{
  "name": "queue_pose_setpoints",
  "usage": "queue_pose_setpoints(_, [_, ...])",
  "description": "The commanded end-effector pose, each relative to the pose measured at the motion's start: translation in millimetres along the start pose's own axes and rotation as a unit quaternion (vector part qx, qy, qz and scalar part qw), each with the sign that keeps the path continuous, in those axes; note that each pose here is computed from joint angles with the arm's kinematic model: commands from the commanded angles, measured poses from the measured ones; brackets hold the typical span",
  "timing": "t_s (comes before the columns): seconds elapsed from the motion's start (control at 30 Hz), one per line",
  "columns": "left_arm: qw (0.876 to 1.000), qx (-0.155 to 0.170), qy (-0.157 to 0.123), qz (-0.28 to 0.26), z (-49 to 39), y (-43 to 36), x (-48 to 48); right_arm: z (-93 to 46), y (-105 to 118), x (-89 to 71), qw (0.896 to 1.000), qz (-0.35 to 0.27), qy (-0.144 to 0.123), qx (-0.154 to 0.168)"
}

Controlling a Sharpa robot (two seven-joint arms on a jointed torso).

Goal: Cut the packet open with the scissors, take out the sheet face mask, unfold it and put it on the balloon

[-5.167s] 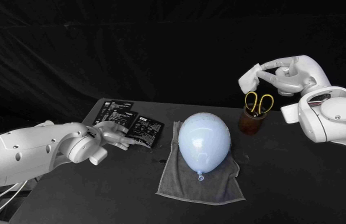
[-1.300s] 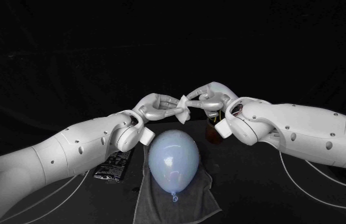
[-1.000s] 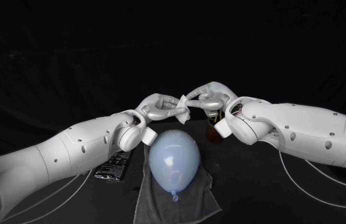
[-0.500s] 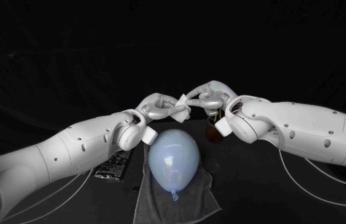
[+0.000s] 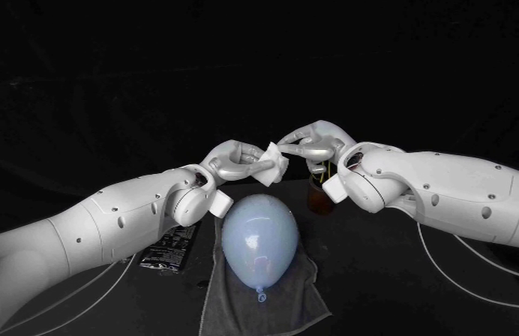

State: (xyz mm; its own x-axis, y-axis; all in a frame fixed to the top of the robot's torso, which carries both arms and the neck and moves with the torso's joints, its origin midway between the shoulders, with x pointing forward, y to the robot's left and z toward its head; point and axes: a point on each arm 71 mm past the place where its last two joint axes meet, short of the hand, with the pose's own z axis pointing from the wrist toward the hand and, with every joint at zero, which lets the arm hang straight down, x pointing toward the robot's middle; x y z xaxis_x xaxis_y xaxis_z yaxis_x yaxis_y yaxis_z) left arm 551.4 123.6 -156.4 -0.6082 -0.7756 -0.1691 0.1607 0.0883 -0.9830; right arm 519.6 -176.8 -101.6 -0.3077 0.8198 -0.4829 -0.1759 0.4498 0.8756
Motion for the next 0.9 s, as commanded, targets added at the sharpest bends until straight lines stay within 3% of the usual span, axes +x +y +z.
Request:
queue_pose_setpoints(0.03, [1.000,0.000,0.011,-0.004,0.3,-0.9,2.2,1.3,-1.0,-0.1,1.000,-0.001,0.013,0.008])
queue_pose_setpoints(0.6, [1.000,0.001,0.002,-0.021,-2.7,-1.2,-1.4,-1.9,-14.7,-14.1,0.999,0.001,0.019,0.036])
queue_pose_setpoints(0.9, [1.000,0.000,-0.003,-0.022,-4.1,-0.9,-4.0,-16.5,-17.3,-10.7,0.999,0.017,0.032,0.017])
